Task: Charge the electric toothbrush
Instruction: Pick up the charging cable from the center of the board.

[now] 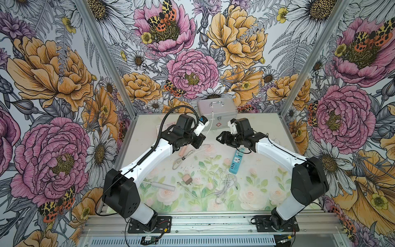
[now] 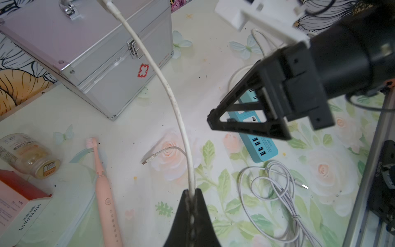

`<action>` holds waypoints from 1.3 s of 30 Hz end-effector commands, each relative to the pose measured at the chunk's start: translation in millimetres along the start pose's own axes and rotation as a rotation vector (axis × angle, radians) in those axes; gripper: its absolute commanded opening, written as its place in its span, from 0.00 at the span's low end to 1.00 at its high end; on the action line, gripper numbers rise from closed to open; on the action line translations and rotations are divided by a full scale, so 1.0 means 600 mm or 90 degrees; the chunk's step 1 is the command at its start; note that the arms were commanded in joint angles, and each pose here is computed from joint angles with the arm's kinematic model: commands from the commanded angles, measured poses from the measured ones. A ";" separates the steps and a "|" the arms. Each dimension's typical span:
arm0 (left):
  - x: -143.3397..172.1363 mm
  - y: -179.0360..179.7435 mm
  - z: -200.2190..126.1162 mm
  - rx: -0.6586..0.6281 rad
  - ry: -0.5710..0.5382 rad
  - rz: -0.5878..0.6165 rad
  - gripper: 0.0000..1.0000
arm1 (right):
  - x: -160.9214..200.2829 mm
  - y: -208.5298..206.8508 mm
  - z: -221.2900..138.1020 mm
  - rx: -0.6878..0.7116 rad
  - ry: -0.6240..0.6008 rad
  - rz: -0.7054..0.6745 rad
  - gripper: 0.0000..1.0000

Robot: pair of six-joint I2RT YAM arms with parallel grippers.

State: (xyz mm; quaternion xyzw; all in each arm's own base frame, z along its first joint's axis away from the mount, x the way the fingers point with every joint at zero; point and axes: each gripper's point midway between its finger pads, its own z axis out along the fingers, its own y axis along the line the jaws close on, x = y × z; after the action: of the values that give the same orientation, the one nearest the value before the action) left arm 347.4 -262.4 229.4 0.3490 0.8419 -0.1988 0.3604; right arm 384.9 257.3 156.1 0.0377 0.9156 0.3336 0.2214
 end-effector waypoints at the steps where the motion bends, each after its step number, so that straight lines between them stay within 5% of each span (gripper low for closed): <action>1: -0.011 0.007 -0.006 -0.026 -0.008 -0.031 0.00 | 0.011 0.017 0.044 -0.016 0.033 0.140 0.67; 10: -0.015 0.016 -0.002 -0.044 -0.008 -0.065 0.00 | 0.045 0.008 0.097 -0.007 0.072 0.236 0.70; 25: -0.019 0.049 -0.004 -0.115 -0.015 -0.102 0.00 | 0.112 -0.016 0.138 0.014 0.133 0.294 0.58; 31: -0.012 0.052 -0.005 -0.131 -0.011 -0.105 0.00 | 0.085 -0.015 0.140 0.020 0.095 0.272 0.41; 39: 0.019 0.113 -0.017 -0.187 -0.016 -0.239 0.00 | 0.015 -0.005 0.102 0.025 -0.008 0.203 0.09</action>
State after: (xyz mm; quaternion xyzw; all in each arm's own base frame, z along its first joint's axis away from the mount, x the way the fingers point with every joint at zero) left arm 379.3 -223.3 217.7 0.1847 0.9021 -0.1444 0.3623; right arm 381.6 298.3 73.8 0.2082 0.9109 0.3416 0.1014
